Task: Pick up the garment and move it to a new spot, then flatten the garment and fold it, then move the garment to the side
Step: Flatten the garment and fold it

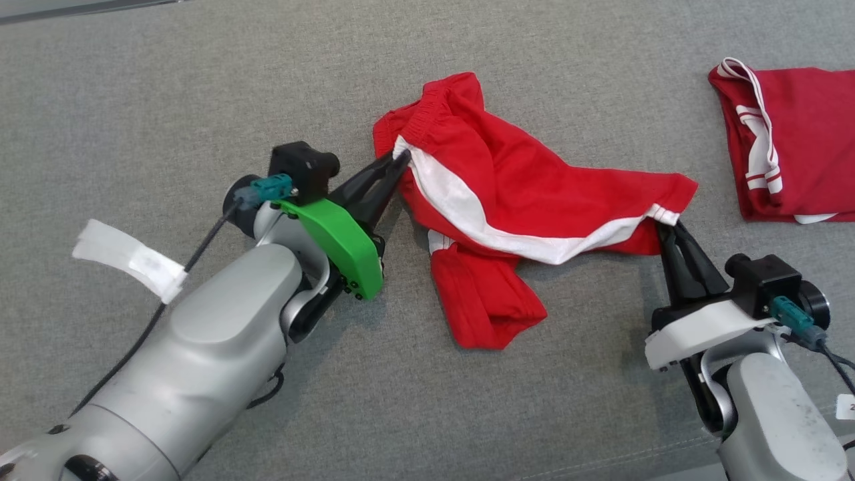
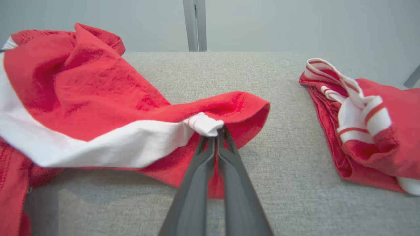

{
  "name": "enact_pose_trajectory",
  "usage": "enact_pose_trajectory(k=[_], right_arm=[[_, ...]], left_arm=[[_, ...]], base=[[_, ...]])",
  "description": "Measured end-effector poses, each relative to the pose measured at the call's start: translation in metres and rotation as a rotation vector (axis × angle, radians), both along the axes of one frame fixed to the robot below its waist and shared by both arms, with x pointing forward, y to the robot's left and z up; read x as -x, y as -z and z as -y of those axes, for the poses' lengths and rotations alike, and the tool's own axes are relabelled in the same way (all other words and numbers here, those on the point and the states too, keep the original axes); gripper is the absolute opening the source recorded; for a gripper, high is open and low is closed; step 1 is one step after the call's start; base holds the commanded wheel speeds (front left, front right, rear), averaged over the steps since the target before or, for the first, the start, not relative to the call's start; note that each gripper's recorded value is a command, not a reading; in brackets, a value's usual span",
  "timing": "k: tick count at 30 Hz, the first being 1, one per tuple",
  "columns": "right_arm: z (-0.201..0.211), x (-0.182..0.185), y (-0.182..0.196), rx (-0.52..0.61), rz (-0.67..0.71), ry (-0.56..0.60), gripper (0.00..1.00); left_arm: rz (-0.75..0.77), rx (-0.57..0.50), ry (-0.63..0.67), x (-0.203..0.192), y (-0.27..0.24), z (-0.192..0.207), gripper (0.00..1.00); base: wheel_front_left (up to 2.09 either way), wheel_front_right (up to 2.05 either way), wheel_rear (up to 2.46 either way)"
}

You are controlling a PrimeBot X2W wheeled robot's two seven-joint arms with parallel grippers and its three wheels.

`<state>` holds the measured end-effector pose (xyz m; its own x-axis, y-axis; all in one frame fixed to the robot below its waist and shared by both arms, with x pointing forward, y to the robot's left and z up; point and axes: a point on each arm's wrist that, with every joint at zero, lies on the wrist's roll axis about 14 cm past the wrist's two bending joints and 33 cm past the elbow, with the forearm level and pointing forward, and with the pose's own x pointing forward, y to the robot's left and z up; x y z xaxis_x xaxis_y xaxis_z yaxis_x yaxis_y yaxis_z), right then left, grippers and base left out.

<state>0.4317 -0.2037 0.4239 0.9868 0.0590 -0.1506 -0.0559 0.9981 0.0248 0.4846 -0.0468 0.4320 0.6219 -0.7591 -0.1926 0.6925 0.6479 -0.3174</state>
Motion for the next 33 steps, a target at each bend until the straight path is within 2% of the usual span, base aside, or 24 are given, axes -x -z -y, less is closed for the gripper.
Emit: enact_pose_trajectory(k=[5,13,19,20,23,26,29,31,32,33], right_arm=[[0.0,-0.01,-0.046,-0.028,0.117,-0.048,0.0],[-0.015,-0.066,-0.162,-0.11,0.312,-0.189,0.0],[-0.027,-0.145,-0.228,-0.091,0.373,-0.242,0.0],[-0.038,-0.176,-0.236,-0.12,0.372,-0.249,0.0],[-0.043,-0.218,-0.251,-0.143,0.394,-0.214,0.0],[-0.05,-0.252,-0.284,-0.153,0.494,-0.181,0.0],[-0.058,-0.28,-0.281,-0.157,0.531,-0.159,0.0],[-0.064,-0.296,-0.252,-0.161,0.499,-0.155,0.0],[-0.064,-0.296,-0.252,-0.161,0.499,-0.155,0.0],[-0.067,-0.303,-0.23,-0.167,0.466,-0.154,0.0]], left_arm=[[0.048,0.085,-0.037,-0.02,-0.047,-0.017,0.0],[0.159,0.056,-0.084,-0.083,-0.13,-0.063,0.0],[0.271,-0.025,-0.199,-0.152,-0.187,-0.106,0.0],[0.3,-0.04,-0.253,-0.176,-0.193,-0.119,0.0],[0.354,-0.046,-0.323,-0.208,-0.2,-0.132,0.0],[0.482,-0.055,-0.381,-0.236,-0.221,-0.142,0.0],[0.542,-0.025,-0.428,-0.258,-0.215,-0.15,0.0],[0.527,-0.021,-0.433,-0.27,-0.187,-0.15,0.0],[0.527,-0.021,-0.433,-0.27,-0.187,-0.15,0.0],[0.506,-0.034,-0.426,-0.274,-0.166,-0.15,0.0]], base=[[0.0,0.0,0.0],[0.0,0.0,0.0],[0.0,0.0,0.0],[0.0,0.0,0.0],[0.0,0.0,0.0],[0.0,0.0,0.0],[0.0,0.0,0.0],[0.0,0.0,0.0],[0.0,0.0,0.0],[0.0,0.0,0.0]])
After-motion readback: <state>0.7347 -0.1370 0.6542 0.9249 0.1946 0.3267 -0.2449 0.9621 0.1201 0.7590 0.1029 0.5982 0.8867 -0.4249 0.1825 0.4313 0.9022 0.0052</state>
